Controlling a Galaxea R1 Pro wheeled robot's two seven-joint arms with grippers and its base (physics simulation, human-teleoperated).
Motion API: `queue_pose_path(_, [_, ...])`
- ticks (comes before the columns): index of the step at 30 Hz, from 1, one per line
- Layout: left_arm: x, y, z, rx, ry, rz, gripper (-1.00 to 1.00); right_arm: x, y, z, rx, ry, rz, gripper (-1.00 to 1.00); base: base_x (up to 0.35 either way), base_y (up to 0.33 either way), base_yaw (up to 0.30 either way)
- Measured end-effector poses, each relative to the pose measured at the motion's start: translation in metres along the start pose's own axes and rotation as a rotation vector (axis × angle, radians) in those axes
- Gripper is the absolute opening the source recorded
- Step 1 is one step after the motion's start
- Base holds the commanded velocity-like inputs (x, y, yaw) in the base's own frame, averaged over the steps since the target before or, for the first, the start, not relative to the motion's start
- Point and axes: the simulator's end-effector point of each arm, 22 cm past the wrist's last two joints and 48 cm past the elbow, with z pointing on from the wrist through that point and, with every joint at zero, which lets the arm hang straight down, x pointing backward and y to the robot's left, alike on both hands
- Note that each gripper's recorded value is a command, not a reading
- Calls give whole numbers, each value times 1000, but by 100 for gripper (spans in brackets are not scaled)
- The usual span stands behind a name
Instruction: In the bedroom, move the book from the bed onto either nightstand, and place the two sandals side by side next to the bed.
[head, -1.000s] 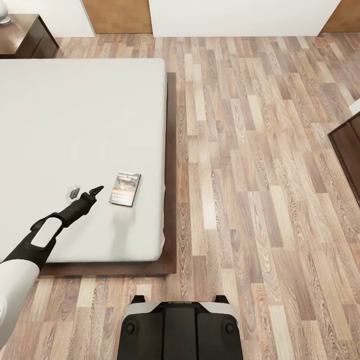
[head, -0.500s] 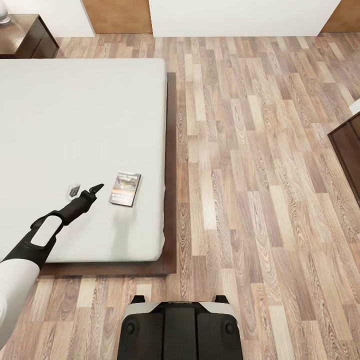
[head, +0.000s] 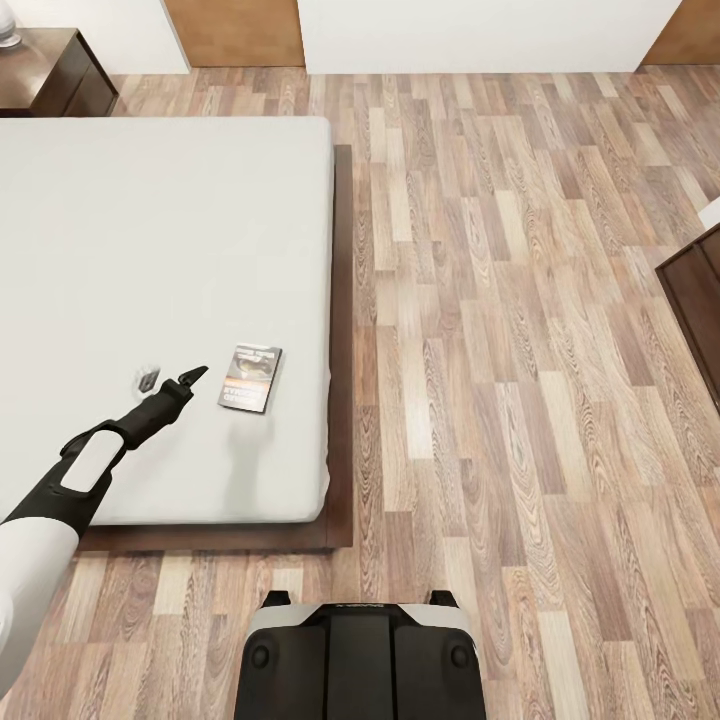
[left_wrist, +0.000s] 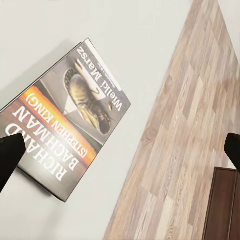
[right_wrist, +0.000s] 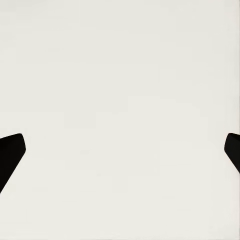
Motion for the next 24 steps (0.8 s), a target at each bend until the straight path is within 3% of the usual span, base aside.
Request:
queue_pose_path(4, [0,-1,0,2,0,0,100,16,-24,-2,61,20,0,100,0,0,0])
queue_pose_path(9, [0,-1,0,4,1,0,100,26,-35,-3,90,31,-2,100,0,0,0])
queue_pose_path(24, [0,-3,1,9,-8,3,100,33,-42,-5,108,40,-4,100,0,0,0])
